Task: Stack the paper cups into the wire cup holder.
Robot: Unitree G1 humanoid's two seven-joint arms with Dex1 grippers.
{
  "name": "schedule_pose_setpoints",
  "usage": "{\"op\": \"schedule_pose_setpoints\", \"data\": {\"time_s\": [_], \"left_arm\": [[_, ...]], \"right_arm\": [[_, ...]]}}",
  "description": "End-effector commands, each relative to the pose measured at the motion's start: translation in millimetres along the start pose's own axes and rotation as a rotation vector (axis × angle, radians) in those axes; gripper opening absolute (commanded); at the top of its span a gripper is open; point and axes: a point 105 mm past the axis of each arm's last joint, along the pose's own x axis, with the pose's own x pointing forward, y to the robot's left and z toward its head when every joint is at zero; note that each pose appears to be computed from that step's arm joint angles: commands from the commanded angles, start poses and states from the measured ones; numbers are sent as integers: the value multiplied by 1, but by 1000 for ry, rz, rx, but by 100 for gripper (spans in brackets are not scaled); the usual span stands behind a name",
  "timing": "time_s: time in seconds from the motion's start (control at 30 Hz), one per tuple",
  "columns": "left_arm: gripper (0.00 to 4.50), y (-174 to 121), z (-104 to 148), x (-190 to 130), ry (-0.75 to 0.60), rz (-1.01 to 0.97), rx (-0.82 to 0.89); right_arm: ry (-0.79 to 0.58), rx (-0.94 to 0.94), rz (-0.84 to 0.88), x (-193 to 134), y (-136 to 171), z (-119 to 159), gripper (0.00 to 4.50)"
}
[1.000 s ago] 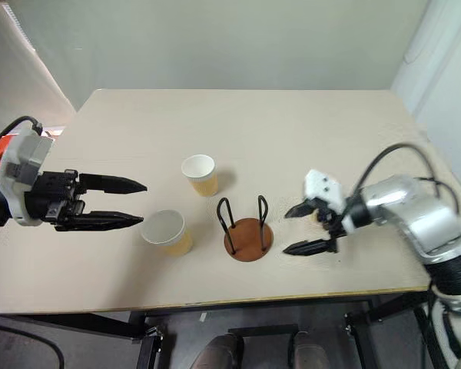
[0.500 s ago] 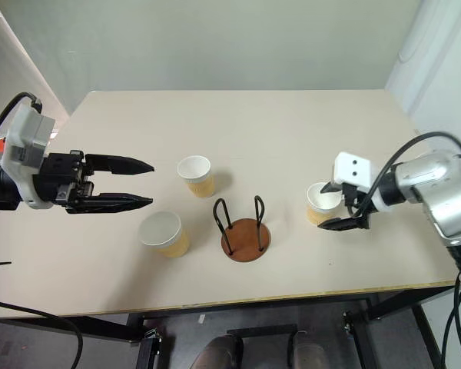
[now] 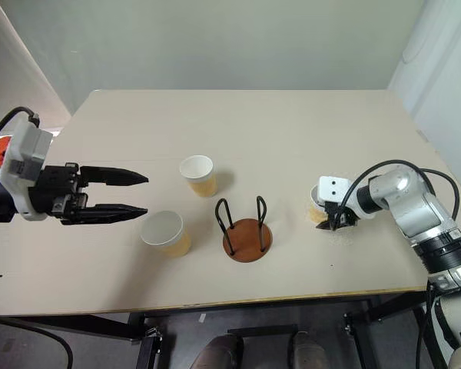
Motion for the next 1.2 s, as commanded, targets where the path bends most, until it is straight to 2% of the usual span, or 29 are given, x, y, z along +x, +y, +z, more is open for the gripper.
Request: {"op": "schedule_pose_setpoints", "data": {"time_s": [0.03, 0.1, 0.13, 0.3, 0.47, 0.53, 0.67, 0.8, 1.2], "left_arm": [[337, -1, 9, -4, -5, 20, 54], [337, -1, 10, -4, -6, 20, 57], [337, -1, 10, -4, -7, 19, 60], [337, -1, 10, -3, -13, 2, 58], [337, -2, 14, -5, -18, -10, 69], [337, -2, 14, -7, -16, -10, 68], [337, -2, 11, -7, -11, -6, 60], [337, -4, 11, -8, -10, -1, 58], [337, -10, 9, -12, 3, 30, 47]], "right_arm": [[-24, -50, -26, -19, -9, 12, 94], [-78, -68, -11, -31, -10, 26, 24], [-110, -73, -2, -37, -10, 33, 3], [-277, -85, 37, -68, -15, 66, 3], [-492, -225, 69, -95, -12, 130, 3], [-544, -255, 93, -91, -9, 149, 3], [-605, -354, 203, -66, 18, 184, 3], [-544, -395, 249, -40, 31, 182, 3], [-456, -434, 238, -21, 30, 169, 3]]}}
